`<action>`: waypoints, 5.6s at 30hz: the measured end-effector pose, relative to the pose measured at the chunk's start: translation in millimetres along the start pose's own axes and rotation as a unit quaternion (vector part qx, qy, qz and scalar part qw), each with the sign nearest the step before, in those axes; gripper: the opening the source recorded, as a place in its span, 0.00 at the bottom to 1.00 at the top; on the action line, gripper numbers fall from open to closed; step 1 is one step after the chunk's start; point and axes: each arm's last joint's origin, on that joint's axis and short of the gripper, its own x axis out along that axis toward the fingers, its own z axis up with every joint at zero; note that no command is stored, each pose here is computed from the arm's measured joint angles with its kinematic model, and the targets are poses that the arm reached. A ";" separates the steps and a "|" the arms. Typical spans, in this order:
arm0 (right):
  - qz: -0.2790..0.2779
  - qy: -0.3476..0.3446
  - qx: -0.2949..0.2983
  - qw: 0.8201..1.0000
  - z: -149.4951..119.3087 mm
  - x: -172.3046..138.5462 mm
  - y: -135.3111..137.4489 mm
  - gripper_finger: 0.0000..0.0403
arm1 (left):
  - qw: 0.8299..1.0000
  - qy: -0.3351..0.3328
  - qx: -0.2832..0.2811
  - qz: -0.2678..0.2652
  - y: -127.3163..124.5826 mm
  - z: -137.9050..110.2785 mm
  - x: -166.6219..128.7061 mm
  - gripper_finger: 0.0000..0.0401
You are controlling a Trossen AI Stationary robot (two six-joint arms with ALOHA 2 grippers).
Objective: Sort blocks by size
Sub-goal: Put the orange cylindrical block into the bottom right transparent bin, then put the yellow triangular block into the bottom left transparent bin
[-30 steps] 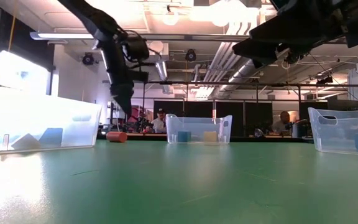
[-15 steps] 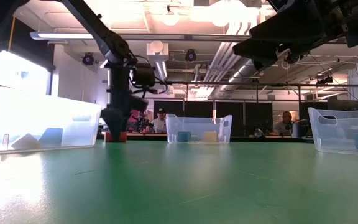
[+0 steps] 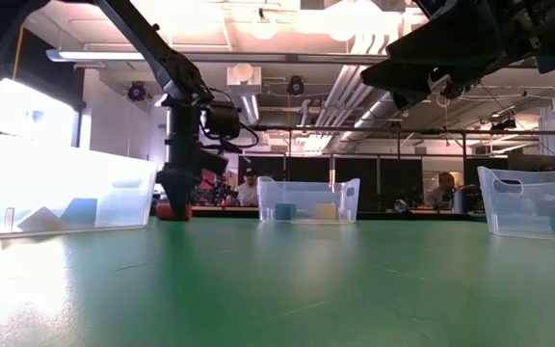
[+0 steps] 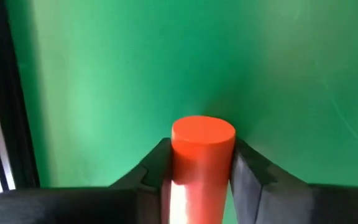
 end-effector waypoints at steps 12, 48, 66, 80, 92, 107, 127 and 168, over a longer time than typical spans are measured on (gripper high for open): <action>-0.070 -0.006 -0.014 0.997 0.1 -0.4 -0.2 0.47 | 0.990 -0.115 -0.078 0.022 8.1 -0.6 -48.5 0.21; -0.188 -0.115 -0.026 0.975 -7.4 23.0 11.6 0.47 | 0.699 -0.710 0.035 -0.082 -253.6 63.0 -159.4 0.22; -0.171 -0.147 -0.059 0.972 -0.9 19.8 24.5 0.35 | 0.722 -0.683 0.034 -0.104 -258.2 61.7 -153.7 0.26; -0.255 0.036 0.016 0.966 -9.9 -19.4 14.2 0.29 | 0.782 -0.610 -0.044 -0.122 -246.3 63.3 -134.3 0.57; -0.304 0.274 0.302 0.861 -43.9 -111.6 18.6 0.29 | 0.792 -0.595 -0.063 -0.119 -246.3 62.4 -131.2 0.57; -0.302 0.273 0.311 0.859 -18.9 -140.8 33.4 0.29 | 0.794 -0.593 -0.062 -0.120 -246.5 62.2 -130.7 0.57; -0.258 0.466 0.386 0.753 -34.3 -136.0 43.6 0.45 | 0.797 -0.588 -0.059 -0.120 -247.4 61.7 -129.8 0.57; 0.003 0.492 0.371 0.787 -35.8 -46.0 141.5 0.48 | 0.828 -0.550 -0.017 -0.111 -259.7 54.8 -122.8 0.57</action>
